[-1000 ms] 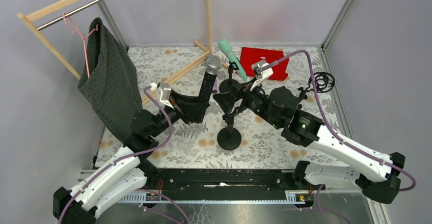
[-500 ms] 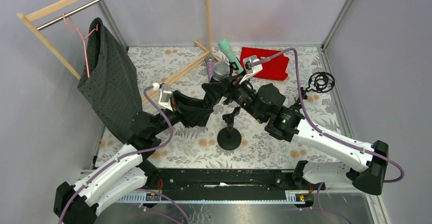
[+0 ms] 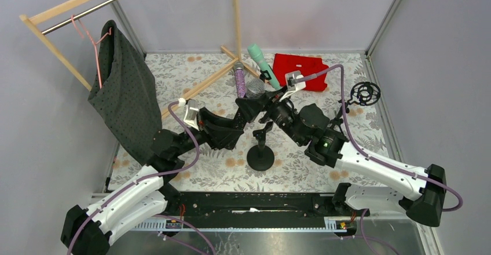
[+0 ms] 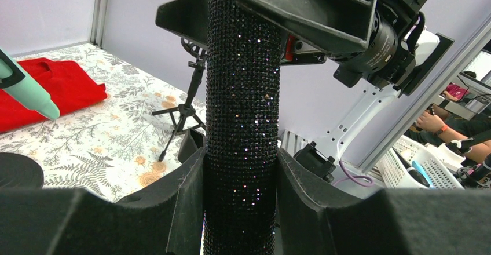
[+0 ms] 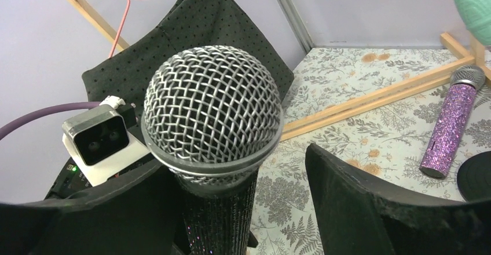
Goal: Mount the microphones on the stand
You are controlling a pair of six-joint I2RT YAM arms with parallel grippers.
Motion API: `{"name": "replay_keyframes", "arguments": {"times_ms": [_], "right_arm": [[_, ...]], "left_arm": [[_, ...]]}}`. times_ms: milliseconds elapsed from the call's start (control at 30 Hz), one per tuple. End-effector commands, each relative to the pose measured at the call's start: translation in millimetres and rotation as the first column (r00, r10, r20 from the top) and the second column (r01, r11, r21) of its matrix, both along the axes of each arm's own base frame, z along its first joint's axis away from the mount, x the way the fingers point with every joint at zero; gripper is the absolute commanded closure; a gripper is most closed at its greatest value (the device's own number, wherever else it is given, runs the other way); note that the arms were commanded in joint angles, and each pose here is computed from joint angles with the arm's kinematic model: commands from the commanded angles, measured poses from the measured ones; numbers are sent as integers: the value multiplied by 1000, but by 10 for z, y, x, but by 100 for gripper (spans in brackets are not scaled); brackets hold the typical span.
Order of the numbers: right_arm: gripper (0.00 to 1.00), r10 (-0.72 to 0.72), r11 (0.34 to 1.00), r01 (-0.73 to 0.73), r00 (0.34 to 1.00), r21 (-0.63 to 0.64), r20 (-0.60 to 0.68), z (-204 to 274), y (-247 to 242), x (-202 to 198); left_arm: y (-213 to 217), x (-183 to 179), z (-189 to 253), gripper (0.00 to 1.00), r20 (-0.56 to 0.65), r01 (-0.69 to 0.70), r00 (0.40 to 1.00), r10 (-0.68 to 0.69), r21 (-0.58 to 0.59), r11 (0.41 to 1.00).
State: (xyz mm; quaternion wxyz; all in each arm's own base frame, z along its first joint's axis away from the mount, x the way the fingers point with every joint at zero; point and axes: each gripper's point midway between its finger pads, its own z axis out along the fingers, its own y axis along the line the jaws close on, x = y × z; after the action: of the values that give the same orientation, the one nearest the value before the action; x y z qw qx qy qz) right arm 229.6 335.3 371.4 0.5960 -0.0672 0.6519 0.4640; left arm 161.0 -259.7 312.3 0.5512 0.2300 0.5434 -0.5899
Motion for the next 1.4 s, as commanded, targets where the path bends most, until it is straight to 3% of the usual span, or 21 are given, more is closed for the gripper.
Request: {"name": "replay_keyframes", "arguments": {"times_ms": [0,733,833,933,1000,1067,1167,1200,1367], "right_arm": [[19,-49,996,46,998,80,35,214,-197,-27],[33,6,993,-11,999,118,40,176,-80,-74],[43,9,993,-14,999,121,39,160,-74,-77],[65,15,991,-22,999,130,51,154,-84,-94],[78,16,991,-24,998,132,61,157,-103,-112],[89,14,990,-23,998,139,69,172,-144,-132],[99,11,988,-26,995,155,97,242,-240,-189],[100,8,987,-25,994,159,108,282,-293,-216],[100,-38,988,13,986,157,160,523,-674,-360]], "left_arm": [[51,-13,254,100,82,-19,996,25,-77,997],[11,-34,168,100,65,12,998,-8,-65,998],[1,-40,138,100,61,20,998,-16,-57,998],[-13,-40,94,100,61,25,998,-23,-39,999],[-20,-40,70,83,57,27,998,-26,-27,999],[-12,-32,67,49,56,19,998,-18,-19,1000],[22,-7,107,10,58,-13,998,14,-15,1000],[36,7,122,3,62,-27,998,28,-11,1000],[98,127,182,1,78,-114,991,112,26,993]]}}
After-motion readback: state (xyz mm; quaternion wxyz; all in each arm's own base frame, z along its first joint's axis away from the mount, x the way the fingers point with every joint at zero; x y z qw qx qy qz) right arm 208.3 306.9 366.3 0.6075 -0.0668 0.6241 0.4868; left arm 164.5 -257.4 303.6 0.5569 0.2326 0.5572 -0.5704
